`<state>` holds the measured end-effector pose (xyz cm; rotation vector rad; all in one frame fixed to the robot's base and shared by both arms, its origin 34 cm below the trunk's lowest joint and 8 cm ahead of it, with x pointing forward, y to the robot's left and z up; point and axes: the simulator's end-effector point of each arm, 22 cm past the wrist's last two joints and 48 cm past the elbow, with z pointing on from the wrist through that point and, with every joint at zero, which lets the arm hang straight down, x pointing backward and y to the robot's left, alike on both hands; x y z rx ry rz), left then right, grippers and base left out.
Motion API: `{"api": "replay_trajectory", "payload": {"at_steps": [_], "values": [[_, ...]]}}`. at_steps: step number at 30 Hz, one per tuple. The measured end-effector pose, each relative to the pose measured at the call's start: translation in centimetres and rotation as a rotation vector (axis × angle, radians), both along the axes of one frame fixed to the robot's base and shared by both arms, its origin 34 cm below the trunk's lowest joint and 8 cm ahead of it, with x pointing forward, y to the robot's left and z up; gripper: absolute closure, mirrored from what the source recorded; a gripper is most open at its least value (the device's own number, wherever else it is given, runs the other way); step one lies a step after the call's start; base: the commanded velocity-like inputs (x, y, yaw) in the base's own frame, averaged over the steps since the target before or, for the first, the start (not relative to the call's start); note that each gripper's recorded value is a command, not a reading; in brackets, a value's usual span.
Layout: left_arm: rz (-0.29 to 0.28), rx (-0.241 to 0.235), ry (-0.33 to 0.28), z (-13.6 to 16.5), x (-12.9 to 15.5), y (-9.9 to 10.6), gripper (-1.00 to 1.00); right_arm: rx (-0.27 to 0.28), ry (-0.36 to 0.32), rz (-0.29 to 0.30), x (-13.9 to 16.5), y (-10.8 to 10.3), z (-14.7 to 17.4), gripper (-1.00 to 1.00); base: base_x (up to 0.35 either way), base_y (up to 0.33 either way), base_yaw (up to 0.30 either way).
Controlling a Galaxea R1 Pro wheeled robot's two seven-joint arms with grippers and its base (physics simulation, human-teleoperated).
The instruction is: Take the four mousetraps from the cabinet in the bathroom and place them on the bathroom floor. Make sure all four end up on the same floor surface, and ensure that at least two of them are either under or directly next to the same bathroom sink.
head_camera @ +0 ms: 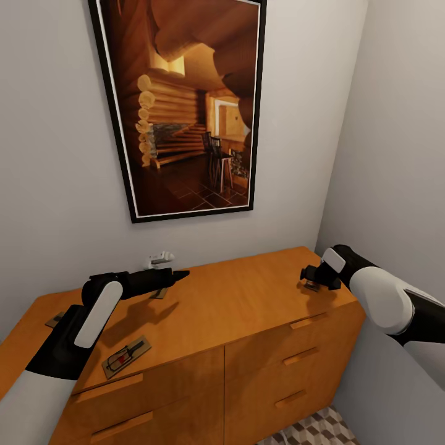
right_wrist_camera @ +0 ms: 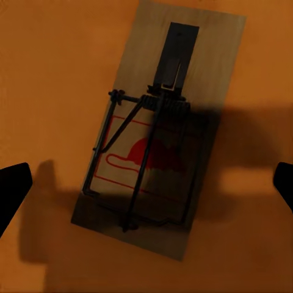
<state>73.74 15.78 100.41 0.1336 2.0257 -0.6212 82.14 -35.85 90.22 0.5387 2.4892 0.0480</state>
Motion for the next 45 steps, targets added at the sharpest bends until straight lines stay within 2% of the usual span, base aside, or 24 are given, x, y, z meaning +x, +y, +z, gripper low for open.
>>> {"api": "replay_trajectory", "payload": {"at_steps": [25,26,29,40,45], "values": [[-0.001,-0.002,0.000,0.0,0.0,-0.1,-1.00,0.003,-0.001,0.000,0.1,0.1,0.0,-1.00,0.000,0.000,0.000],[-0.001,-0.002,0.000,0.0,0.0,-0.1,-1.00,0.002,0.000,0.001,0.0,0.1,0.0,1.00,0.000,0.000,0.000],[-0.001,-0.001,0.000,0.0,0.0,-0.1,-1.00,-0.053,0.010,0.007,-0.3,-0.9,-0.4,1.00,0.000,0.000,0.000],[-0.001,-0.001,0.000,0.0,0.0,-0.1,-1.00,0.024,-0.014,-0.009,0.3,0.4,0.1,1.00,0.000,0.000,0.000],[-0.001,-0.002,0.000,0.0,0.0,-0.1,-1.00,0.011,-0.007,-0.018,0.1,0.1,0.1,1.00,0.000,0.000,0.000]]}}
